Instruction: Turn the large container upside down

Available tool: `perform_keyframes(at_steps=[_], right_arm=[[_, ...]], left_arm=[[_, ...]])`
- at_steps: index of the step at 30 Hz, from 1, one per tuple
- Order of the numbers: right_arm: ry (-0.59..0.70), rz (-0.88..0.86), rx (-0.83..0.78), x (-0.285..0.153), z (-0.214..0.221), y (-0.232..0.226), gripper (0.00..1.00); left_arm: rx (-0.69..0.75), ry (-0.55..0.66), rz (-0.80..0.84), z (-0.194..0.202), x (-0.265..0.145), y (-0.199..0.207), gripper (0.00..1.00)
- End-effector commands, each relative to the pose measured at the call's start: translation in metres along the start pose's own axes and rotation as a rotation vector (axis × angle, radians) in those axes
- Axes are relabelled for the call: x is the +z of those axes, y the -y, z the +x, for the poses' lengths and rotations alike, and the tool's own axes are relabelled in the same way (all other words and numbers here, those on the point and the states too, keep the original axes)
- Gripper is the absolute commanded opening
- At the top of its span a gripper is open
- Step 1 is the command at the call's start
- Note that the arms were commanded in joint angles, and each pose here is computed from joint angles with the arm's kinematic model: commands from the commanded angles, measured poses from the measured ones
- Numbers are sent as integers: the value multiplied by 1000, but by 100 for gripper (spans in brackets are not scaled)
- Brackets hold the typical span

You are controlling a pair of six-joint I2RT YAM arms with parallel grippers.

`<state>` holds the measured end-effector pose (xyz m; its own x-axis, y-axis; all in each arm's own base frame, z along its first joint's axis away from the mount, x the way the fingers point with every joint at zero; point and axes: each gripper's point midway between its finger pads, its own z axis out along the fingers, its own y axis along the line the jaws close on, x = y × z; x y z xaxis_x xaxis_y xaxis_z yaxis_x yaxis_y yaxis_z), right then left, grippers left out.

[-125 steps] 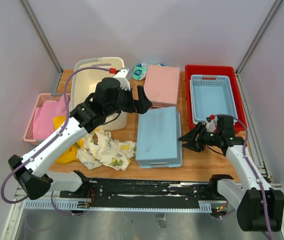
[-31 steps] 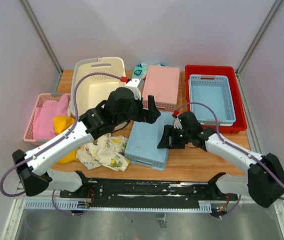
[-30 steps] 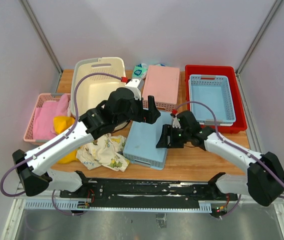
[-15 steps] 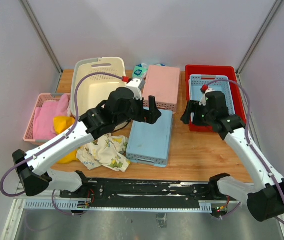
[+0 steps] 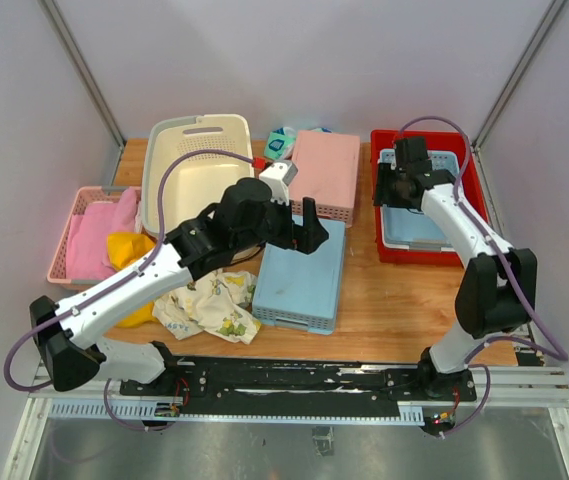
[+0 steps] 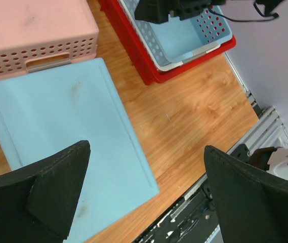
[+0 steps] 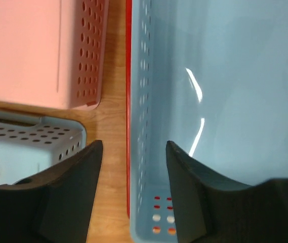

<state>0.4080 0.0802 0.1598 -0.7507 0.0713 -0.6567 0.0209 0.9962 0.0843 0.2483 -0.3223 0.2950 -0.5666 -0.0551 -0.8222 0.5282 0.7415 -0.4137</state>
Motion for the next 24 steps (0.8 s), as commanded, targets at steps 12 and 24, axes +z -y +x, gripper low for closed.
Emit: perform_keyframes(at_steps=[12,24], right_arm=[[9,38,-1,25,-14,19,23],[-71,57,-48,38,0,24,20]], left_arm=[[53,-11,-12,4,7,-6,99],[43,-11,1,4,9,-3,99]])
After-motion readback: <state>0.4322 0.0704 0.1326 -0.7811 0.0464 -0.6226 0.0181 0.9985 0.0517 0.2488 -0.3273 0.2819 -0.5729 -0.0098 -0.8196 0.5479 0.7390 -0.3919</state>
